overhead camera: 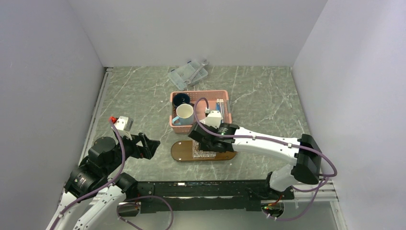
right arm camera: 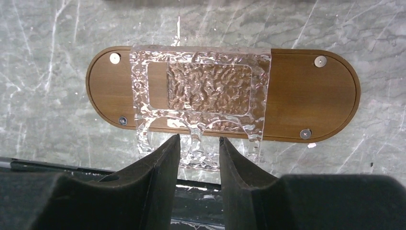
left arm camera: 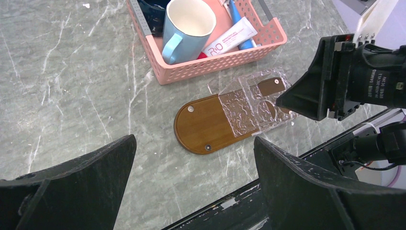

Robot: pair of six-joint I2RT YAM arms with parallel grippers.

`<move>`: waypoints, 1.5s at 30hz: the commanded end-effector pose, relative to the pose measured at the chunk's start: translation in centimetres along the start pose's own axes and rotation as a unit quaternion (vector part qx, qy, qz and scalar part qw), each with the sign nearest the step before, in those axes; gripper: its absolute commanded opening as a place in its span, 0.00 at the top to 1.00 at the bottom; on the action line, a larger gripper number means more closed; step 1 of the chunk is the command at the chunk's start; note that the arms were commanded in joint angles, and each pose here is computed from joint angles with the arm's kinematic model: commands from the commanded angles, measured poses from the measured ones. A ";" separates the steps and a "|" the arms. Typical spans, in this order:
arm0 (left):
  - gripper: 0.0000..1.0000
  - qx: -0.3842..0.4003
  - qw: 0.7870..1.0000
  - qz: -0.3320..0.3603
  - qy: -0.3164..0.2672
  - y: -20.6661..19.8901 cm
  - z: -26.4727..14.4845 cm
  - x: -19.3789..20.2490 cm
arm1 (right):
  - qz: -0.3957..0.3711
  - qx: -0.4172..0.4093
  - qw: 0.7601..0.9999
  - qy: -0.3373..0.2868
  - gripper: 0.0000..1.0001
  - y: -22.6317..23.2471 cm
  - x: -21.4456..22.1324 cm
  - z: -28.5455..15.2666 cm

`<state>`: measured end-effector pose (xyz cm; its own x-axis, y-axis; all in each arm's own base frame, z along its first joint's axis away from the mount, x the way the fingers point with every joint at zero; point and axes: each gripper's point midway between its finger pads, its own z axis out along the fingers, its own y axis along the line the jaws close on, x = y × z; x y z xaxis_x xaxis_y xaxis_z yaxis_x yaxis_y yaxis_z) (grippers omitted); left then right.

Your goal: Prepare toiletry sets of a toothbrush and toothpaste on the tray

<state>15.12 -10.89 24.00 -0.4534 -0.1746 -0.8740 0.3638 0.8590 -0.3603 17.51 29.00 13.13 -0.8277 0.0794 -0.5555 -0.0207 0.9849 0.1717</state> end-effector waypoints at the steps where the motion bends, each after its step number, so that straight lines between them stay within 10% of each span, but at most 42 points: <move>1: 0.01 0.004 1.000 -0.001 -0.018 -0.3 0.0 -1.0 | 0.023 -0.022 0.999 -0.033 0.62 0.6 -2.5 -2.2; 20: 0.01 -0.002 1.000 -0.005 -0.028 0.0 -0.4 -1.2 | -0.041 -0.074 0.989 -0.121 0.55 4.2 -10.1 -6.1; 45: 0.01 -0.002 1.000 -0.002 -0.018 0.0 -0.1 -1.0 | -0.083 -0.061 0.990 -0.097 0.54 5.7 -18.8 0.9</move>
<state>15.03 -10.70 24.25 -0.4424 -0.1893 -0.8766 0.3591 0.8583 -0.3665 31.83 32.26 22.89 -0.6971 -0.0377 -0.7160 -0.1919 0.9720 0.1357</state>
